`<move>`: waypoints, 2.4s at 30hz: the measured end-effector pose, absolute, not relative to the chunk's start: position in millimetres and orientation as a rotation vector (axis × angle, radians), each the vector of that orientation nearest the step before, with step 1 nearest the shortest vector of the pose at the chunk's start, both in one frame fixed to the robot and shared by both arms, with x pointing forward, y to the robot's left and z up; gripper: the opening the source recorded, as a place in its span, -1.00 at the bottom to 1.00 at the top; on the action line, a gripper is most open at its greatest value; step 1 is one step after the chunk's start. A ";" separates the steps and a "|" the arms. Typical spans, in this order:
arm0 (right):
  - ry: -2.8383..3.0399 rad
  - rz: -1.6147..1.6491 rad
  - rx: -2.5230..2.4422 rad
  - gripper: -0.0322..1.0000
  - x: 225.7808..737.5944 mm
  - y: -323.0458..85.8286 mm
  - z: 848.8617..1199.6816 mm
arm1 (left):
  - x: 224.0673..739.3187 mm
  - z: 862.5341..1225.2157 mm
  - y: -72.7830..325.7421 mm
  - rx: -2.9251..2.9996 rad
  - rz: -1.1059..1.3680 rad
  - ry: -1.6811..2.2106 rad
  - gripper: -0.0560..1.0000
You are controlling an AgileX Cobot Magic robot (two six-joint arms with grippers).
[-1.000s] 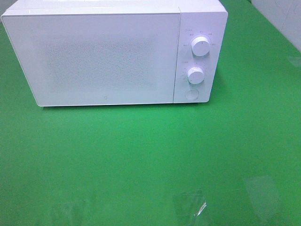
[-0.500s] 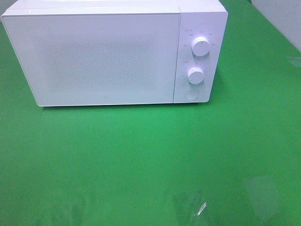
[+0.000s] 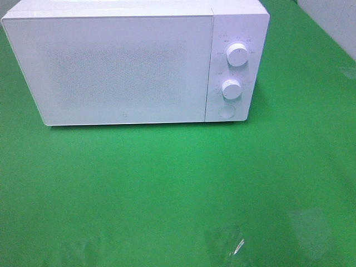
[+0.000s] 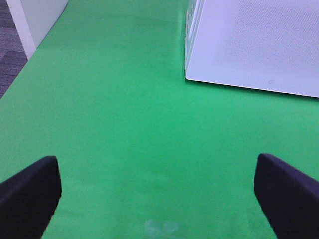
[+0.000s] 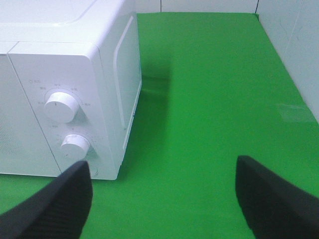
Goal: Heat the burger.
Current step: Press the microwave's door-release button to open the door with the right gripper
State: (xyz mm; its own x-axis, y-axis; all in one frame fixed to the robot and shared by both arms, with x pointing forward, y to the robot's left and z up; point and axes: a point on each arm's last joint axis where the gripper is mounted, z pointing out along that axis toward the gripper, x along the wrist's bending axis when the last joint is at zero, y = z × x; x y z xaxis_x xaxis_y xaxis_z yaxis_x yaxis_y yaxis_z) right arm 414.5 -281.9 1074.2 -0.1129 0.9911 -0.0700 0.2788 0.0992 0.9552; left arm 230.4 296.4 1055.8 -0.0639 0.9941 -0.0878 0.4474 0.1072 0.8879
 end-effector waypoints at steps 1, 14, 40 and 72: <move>1.536 1.069 1.301 0.54 414.5 -281.9 1074.2 | 230.4 1055.8 296.4 1.442 0.906 1.623 0.99; 1.500 1.127 1.288 0.54 459.1 -276.0 1052.3 | 230.4 1055.8 296.4 1.442 0.906 1.623 0.99; 1.470 1.174 1.301 0.54 466.8 -231.8 960.6 | 230.4 1055.8 296.4 1.442 0.906 1.623 0.99; 1.332 1.382 1.369 0.50 451.6 -151.8 929.8 | 230.4 1055.8 296.4 1.442 0.906 1.623 0.99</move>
State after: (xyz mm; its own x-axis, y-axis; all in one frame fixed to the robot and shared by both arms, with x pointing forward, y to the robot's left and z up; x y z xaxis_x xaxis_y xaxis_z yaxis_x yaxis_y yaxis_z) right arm 451.6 -151.8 929.8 -0.1318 0.9743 0.1828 0.1464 -0.1633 0.9757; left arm 230.4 296.4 1055.8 -0.0639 0.9941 -0.0878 0.4474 0.1072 0.8879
